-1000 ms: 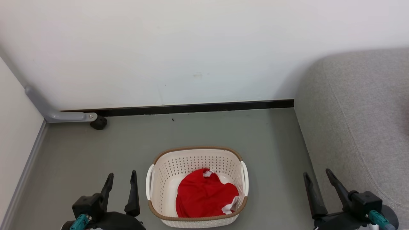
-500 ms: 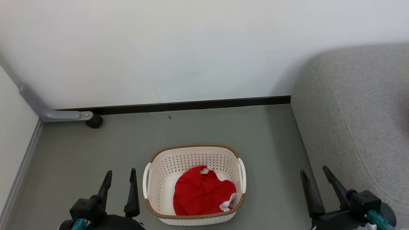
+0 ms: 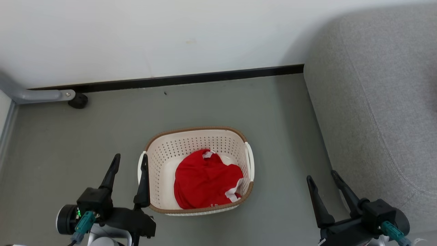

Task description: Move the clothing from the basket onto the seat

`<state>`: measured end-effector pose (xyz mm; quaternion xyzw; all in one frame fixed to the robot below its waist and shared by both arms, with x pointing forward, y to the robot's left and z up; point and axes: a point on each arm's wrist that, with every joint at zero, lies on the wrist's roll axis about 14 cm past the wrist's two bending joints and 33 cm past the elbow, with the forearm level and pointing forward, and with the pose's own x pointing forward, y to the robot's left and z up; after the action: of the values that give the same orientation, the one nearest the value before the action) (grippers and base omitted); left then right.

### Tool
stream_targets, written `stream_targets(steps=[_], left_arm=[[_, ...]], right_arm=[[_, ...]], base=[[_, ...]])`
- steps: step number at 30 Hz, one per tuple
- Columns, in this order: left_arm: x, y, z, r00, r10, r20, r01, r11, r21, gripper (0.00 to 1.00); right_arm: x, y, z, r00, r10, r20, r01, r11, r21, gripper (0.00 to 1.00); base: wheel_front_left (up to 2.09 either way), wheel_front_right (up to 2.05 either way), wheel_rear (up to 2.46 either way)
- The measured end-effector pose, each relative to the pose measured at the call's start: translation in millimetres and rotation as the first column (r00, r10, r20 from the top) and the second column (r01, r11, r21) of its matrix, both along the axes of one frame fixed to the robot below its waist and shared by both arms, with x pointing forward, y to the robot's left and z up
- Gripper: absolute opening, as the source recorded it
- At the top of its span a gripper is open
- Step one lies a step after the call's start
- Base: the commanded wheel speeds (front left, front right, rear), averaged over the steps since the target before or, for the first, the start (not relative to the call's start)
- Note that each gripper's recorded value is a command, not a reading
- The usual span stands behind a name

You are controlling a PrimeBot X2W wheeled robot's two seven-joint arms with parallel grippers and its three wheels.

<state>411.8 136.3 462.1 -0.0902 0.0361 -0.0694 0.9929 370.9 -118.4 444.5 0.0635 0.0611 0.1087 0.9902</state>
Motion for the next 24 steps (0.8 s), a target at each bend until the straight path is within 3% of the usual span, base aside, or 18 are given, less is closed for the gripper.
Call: stream_targets(steps=[13,24], left_arm=[[49.7,-42.3,-56.5,0.974,-0.138,-0.181,0.154,0.985,0.078,1.00],[87.8,-71.7,-119.5,0.909,-0.200,-0.367,0.244,0.966,0.079,1.00]], right_arm=[[21.6,-10.7,-26.7,0.997,-0.034,-0.066,0.034,0.999,-0.013,1.00],[41.3,-19.2,-56.4,0.990,-0.052,-0.129,0.048,0.998,-0.035,1.00]], base=[[0.00,0.00,0.00],[0.00,0.00,0.00]])
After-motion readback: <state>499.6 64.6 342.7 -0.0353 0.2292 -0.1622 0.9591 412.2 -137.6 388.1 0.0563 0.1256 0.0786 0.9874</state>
